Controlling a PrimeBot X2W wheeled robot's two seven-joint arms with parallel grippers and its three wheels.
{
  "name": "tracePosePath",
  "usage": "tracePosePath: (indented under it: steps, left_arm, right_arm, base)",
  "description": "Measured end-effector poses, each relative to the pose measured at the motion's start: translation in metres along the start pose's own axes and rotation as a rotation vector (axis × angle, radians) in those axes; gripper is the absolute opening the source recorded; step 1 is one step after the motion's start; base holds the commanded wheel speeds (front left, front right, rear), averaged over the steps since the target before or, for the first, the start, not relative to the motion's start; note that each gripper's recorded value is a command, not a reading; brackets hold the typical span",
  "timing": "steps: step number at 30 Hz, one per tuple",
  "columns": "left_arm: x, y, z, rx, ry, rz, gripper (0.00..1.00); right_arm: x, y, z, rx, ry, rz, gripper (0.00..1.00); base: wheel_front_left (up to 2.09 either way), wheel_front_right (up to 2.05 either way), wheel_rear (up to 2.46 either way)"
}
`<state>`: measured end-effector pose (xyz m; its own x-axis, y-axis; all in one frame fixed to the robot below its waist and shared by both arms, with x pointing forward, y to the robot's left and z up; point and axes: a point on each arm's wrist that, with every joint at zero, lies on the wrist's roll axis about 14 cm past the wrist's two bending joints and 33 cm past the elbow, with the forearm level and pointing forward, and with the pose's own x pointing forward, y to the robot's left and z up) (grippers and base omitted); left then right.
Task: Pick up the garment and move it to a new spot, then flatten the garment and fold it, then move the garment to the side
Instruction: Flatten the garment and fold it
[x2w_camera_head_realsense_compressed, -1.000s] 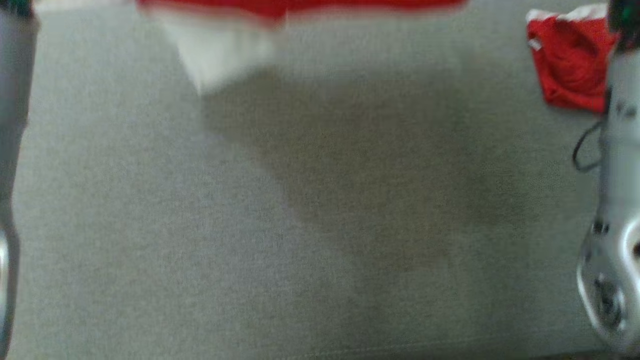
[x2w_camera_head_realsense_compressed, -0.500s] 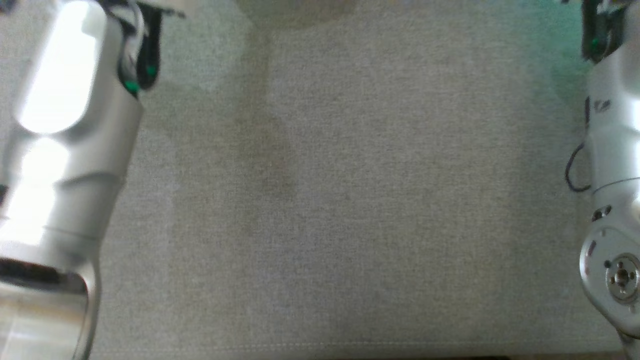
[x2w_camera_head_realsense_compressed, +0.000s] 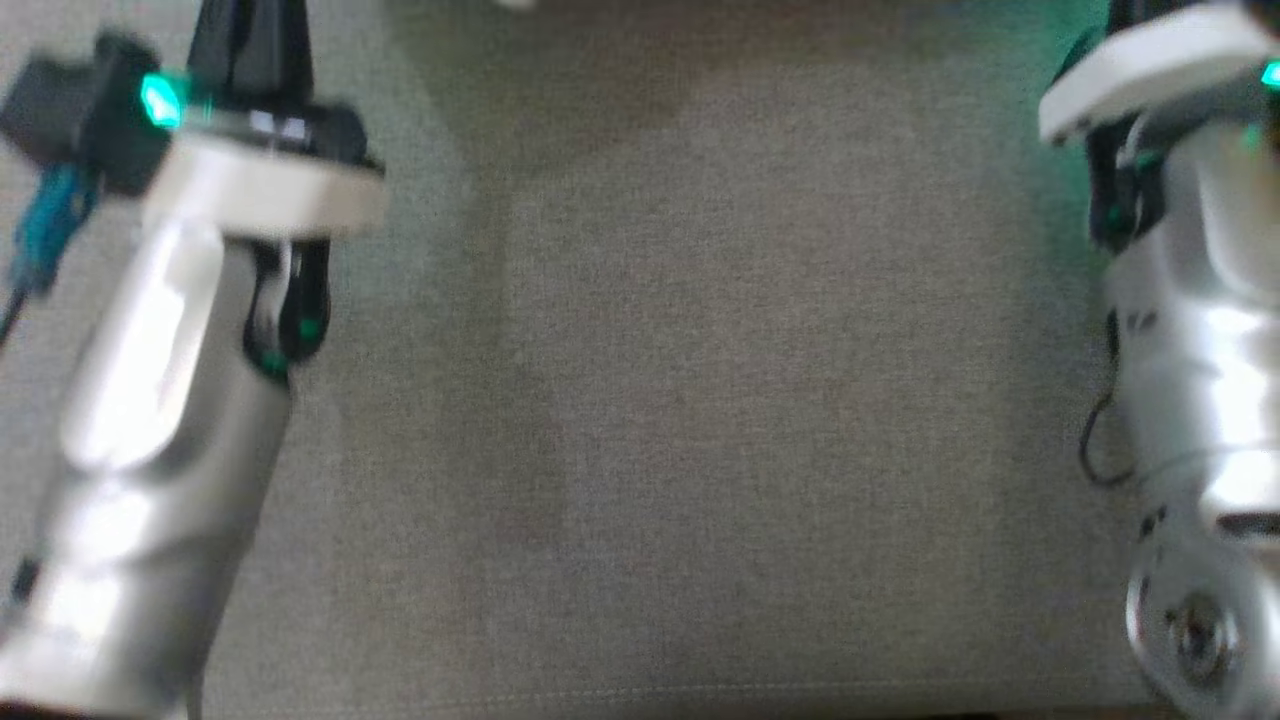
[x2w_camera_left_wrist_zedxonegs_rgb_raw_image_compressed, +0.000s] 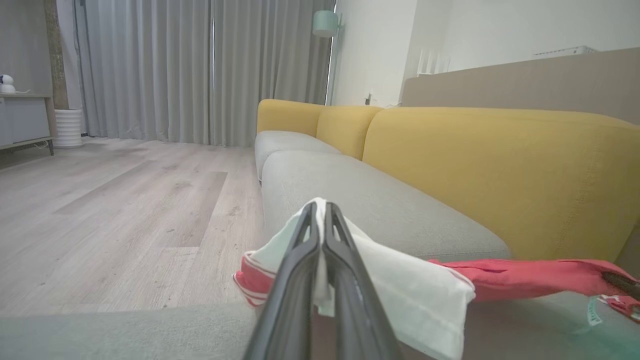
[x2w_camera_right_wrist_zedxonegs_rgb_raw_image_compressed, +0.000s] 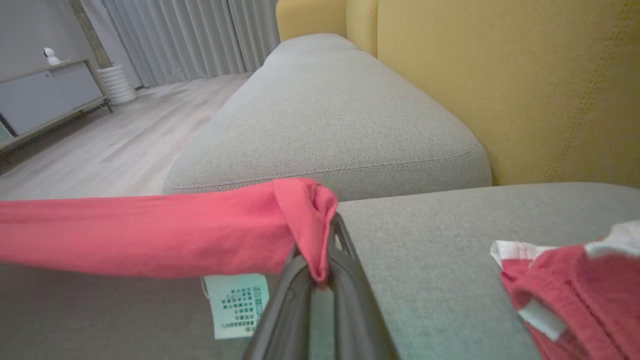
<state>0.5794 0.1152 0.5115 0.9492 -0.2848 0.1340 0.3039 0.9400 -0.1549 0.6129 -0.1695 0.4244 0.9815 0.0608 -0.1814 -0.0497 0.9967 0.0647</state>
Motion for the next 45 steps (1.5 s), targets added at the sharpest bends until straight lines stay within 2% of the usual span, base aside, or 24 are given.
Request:
tracePosePath:
  steps: [12,18,27,39,41,45]
  left_arm:
    - [-0.124,-0.023,0.016,-0.035,0.016,0.088,0.00]
    - [-0.181,-0.034,0.020,-0.068,0.045,0.148,0.00]
    - [-0.240,-0.048,0.017,-0.079,0.116,0.178,0.00]
    - [-0.263,-0.062,-0.025,-0.120,0.275,0.165,0.00]
    - [-0.260,-0.062,-0.033,-0.121,0.294,0.156,0.00]
    - [-0.240,-0.060,-0.033,-0.101,0.289,0.119,0.00]
  right_arm:
    - [-0.108,0.002,-0.008,0.124,-0.065,-0.005,0.00]
    - [-0.168,0.000,-0.021,0.148,-0.058,-0.022,0.00]
    - [-0.236,-0.010,-0.028,0.174,-0.036,-0.058,0.00]
    - [-0.255,-0.016,-0.053,0.187,0.068,-0.083,0.00]
    - [-0.253,-0.014,-0.064,0.191,0.105,-0.082,0.00]
    - [-0.238,-0.010,-0.063,0.193,0.111,-0.067,0.00]
  base:
    - [0.00,0.00,0.00]
    - [0.00,0.00,0.00]
    - [0.00,0.00,0.00]
    - [0.00,0.00,0.00]
    - [0.00,0.00,0.00]
    - [0.00,0.00,0.00]
